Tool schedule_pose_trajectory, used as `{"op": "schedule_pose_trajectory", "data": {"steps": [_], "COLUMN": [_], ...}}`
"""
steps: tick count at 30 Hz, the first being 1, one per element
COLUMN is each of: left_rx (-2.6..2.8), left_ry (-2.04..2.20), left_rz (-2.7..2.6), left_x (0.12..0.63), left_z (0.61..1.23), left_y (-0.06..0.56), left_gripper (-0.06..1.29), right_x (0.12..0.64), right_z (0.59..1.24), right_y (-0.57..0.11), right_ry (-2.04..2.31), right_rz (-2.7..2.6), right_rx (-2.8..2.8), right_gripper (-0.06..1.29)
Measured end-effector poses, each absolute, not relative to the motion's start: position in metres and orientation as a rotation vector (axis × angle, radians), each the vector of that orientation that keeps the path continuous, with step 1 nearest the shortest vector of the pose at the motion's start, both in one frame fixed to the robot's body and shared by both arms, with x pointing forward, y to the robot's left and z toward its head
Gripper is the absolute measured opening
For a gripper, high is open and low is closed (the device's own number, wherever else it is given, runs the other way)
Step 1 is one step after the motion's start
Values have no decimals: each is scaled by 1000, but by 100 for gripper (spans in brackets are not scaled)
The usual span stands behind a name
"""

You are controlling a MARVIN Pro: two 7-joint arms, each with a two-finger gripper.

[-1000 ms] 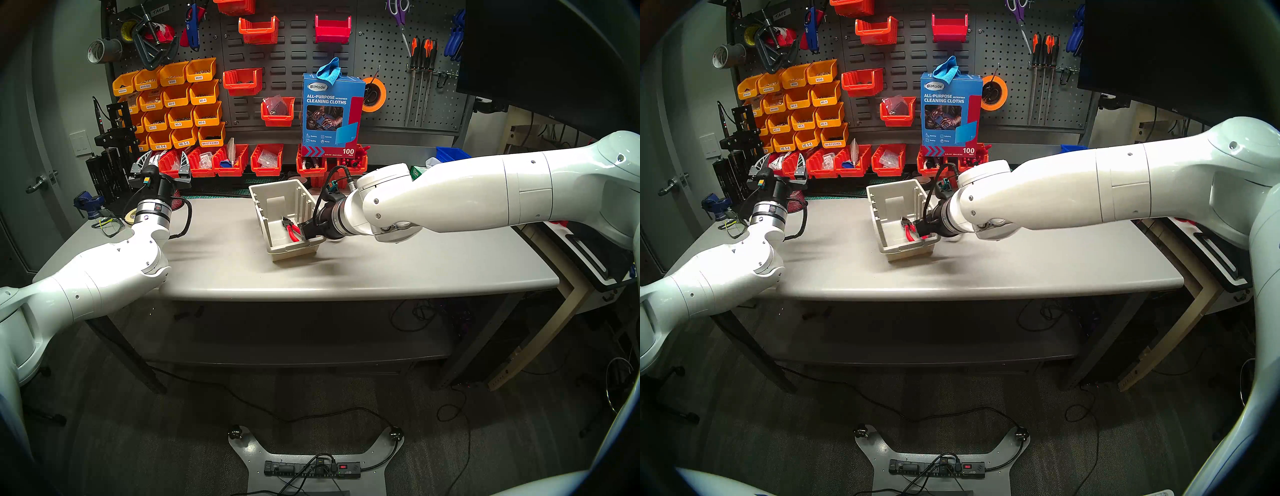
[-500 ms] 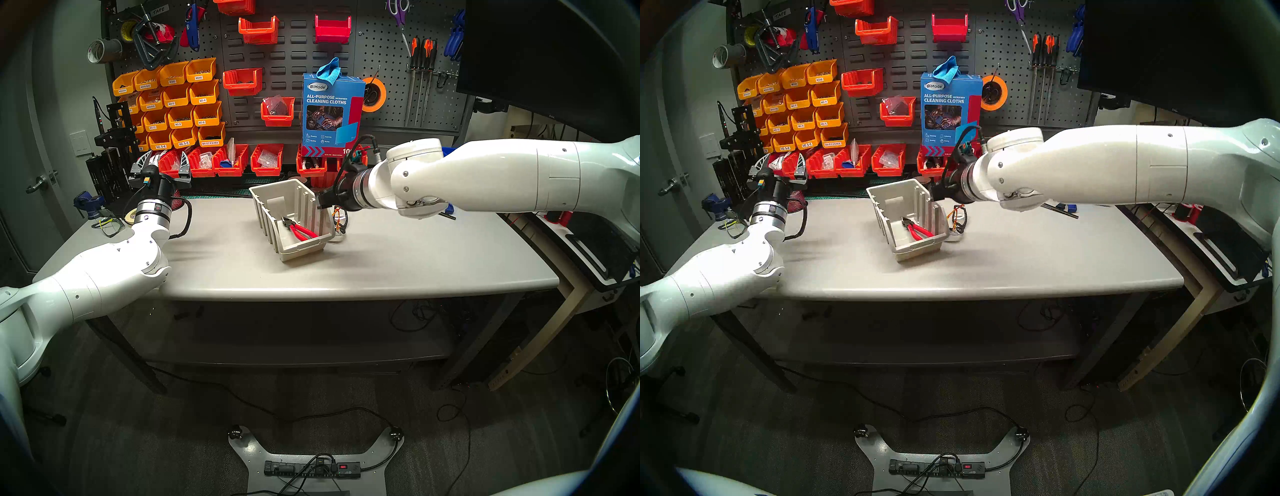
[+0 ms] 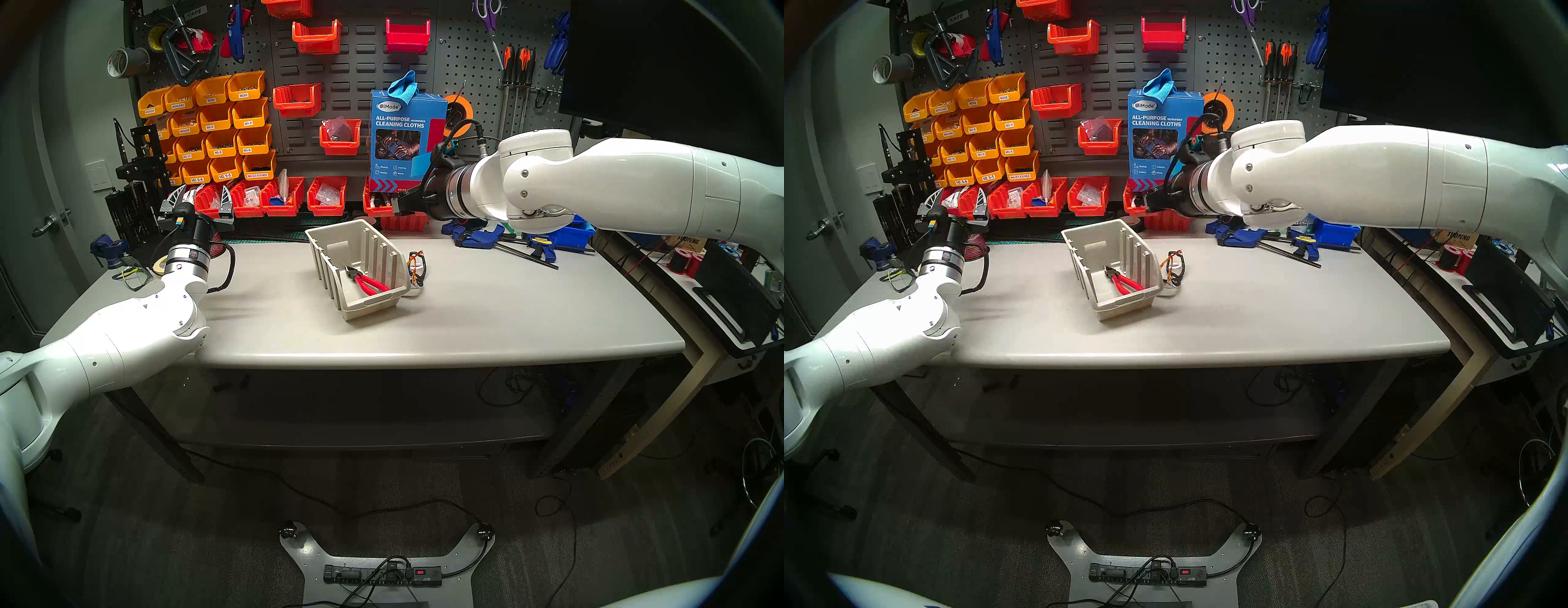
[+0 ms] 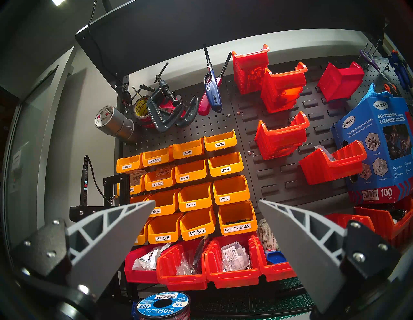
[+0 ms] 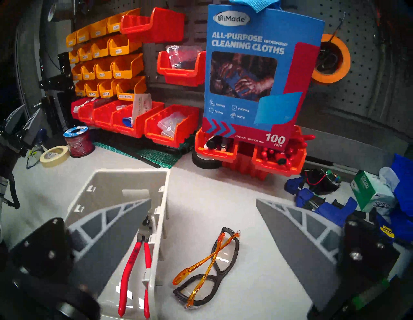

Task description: Take out tools from the storage box

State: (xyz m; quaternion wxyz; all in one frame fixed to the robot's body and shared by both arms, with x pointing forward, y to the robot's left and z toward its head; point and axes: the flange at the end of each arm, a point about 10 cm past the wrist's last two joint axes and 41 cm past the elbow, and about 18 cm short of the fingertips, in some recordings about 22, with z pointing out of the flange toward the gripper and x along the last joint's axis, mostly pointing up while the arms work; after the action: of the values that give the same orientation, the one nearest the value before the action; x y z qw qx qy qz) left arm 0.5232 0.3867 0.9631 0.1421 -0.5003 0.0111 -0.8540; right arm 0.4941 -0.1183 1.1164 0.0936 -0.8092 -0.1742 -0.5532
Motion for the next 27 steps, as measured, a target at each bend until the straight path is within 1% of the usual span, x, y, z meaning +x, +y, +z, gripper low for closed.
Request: {"op": "schedule_pose_trajectory", "data": {"steps": [11, 27], "left_rx": [-1444, -1444], "left_ry": [32, 32], "left_rz": [-2464, -2464], "left_x": [523, 523], "left_z": [963, 963], "left_y": [387, 387], "left_gripper": [126, 126], "right_x": [499, 498], "right_z": [1120, 1120], "right_y": [-148, -154], "right_ry": [-414, -399], "right_rz": [-1693, -1697], "right_rx": [-2413, -2406], "right_gripper": [121, 121]}}
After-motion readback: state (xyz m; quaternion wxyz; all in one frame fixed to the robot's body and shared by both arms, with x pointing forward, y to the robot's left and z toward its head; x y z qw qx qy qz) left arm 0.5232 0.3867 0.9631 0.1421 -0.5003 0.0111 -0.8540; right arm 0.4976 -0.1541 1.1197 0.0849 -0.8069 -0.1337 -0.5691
